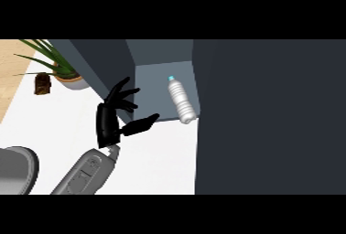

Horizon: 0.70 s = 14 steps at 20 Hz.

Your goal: Pick up the bottled water, place it into the cabinet and close the cabinet

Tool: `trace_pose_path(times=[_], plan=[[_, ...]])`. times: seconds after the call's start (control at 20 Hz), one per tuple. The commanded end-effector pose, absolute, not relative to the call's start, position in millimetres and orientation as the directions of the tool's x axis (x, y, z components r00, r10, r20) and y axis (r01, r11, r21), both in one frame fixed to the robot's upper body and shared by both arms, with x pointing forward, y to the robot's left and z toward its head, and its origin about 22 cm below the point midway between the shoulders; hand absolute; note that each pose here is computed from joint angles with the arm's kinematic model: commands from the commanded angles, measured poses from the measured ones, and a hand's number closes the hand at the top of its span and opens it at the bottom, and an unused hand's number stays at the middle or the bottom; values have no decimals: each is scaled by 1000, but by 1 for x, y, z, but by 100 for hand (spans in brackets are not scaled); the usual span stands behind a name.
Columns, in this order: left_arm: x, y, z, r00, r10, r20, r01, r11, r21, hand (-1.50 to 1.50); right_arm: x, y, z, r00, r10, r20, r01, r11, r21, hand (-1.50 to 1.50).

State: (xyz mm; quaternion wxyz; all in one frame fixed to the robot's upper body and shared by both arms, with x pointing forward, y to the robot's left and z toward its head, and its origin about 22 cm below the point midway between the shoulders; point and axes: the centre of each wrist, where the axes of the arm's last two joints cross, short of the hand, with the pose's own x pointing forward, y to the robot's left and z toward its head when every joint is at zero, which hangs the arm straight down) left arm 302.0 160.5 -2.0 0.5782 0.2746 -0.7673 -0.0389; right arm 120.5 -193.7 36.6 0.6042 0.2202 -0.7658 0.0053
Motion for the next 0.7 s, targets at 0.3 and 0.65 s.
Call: trace_pose_path(times=[0.3, 0.65], plan=[[360, 154, 49, -202, -311, 929, -294, 924, 246, -150, 117, -196, 35, -175, -327, 928, -343, 904, 254, -150], [356, 142, 65, -328, -120, 937, -150, 986, 73, -150, 120, -203, 36, -199, -315, 928, -296, 922, 249, -150]])
